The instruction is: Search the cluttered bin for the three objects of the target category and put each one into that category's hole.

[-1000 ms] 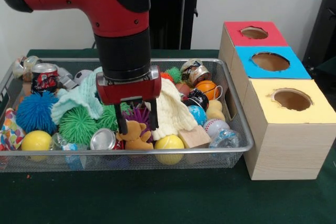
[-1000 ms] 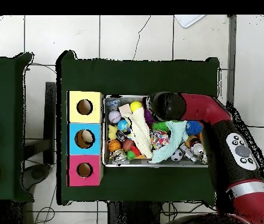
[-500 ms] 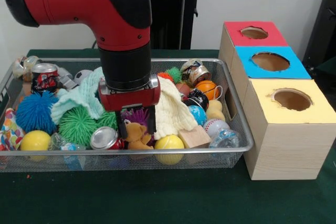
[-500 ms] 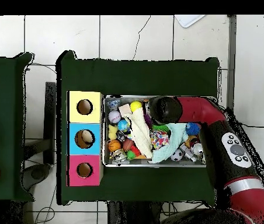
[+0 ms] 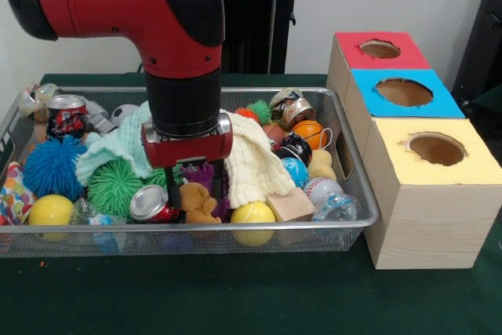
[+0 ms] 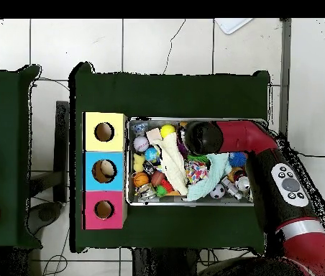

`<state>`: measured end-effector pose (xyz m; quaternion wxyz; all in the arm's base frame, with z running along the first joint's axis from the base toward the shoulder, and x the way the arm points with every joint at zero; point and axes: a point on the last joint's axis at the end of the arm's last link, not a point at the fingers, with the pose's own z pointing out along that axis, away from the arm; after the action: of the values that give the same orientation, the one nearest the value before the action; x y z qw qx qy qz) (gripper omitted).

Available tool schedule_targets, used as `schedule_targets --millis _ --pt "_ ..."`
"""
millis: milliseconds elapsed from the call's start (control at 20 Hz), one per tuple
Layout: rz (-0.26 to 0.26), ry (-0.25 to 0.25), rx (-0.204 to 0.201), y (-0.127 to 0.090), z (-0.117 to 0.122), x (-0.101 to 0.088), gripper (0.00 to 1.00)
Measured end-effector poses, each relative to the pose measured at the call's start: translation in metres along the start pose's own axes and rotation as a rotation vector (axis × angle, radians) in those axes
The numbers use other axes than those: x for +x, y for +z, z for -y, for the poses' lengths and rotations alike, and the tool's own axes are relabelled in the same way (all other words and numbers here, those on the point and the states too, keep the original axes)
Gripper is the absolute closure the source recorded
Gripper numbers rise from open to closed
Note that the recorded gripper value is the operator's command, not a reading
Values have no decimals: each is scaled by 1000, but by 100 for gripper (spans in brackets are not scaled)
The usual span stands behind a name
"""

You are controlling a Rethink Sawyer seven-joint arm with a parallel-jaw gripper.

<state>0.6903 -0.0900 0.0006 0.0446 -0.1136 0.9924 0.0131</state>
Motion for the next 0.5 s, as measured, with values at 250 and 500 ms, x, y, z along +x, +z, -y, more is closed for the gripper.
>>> schedule_targets --millis 250,500 --pt "0 -20 19 1 3 2 100" --pt "0 -39 38 0 6 3 100"
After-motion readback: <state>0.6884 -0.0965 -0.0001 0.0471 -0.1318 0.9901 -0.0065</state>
